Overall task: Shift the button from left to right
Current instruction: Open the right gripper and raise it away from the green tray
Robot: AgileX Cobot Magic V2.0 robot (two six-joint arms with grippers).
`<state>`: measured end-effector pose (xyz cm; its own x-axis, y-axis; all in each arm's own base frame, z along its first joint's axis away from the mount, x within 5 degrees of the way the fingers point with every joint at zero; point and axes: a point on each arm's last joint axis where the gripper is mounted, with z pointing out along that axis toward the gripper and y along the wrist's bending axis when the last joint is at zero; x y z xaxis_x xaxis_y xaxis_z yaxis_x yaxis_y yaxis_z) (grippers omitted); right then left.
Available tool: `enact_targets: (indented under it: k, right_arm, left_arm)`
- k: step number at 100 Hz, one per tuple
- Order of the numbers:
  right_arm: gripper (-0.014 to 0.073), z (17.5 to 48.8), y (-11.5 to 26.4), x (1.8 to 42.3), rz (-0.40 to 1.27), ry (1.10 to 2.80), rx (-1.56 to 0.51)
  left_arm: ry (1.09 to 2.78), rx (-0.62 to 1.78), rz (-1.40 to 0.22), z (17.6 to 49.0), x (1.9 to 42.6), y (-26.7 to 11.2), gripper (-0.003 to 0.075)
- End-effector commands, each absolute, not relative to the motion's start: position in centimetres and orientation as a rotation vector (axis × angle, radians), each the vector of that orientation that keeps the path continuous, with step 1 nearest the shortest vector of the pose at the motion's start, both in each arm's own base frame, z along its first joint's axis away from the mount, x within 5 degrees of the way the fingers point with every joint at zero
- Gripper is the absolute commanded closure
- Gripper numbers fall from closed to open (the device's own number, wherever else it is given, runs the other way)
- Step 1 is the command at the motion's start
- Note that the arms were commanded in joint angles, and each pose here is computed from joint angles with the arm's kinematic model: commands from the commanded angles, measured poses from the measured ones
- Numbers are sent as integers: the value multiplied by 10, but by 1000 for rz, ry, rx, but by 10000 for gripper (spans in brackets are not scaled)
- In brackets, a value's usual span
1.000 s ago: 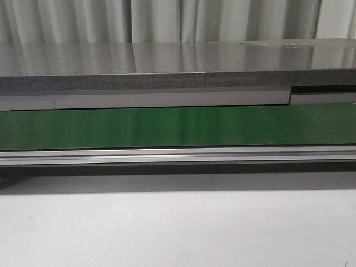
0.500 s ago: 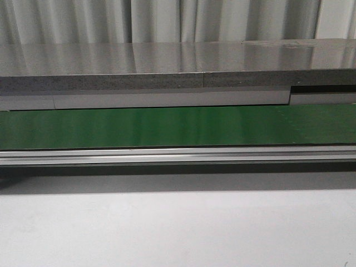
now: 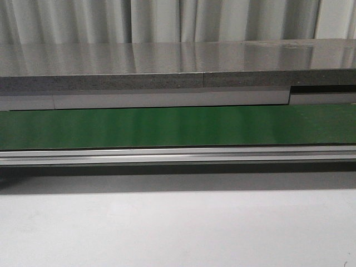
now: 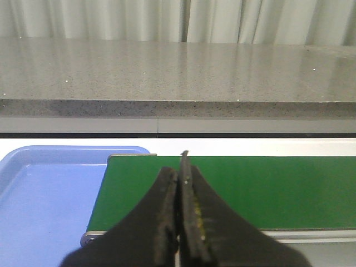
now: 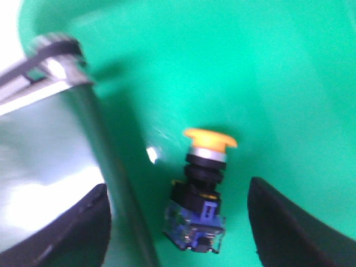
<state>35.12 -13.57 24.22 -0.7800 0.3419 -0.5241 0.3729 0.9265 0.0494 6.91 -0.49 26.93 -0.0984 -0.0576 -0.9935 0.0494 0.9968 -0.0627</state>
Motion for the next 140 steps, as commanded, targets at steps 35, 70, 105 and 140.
enact_targets:
  k: [35, 70, 105, 140]
  right_arm:
    - [74, 373, -54, 310, -40, 2085, 219]
    - [74, 372, -6, 228, 35, 1861, 68]
    - [74, 328, 2, 135, 53, 1652, 28]
    - [76, 308, 3, 75, 66, 1645, 13]
  left_arm:
    - [1572, -20, -98, 285, 69, -4, 741]
    - [1572, -20, -98, 285, 69, -4, 741]
    - [1572, -20, -98, 285, 69, -4, 741]
    - [1572, -20, -98, 285, 69, -4, 741]
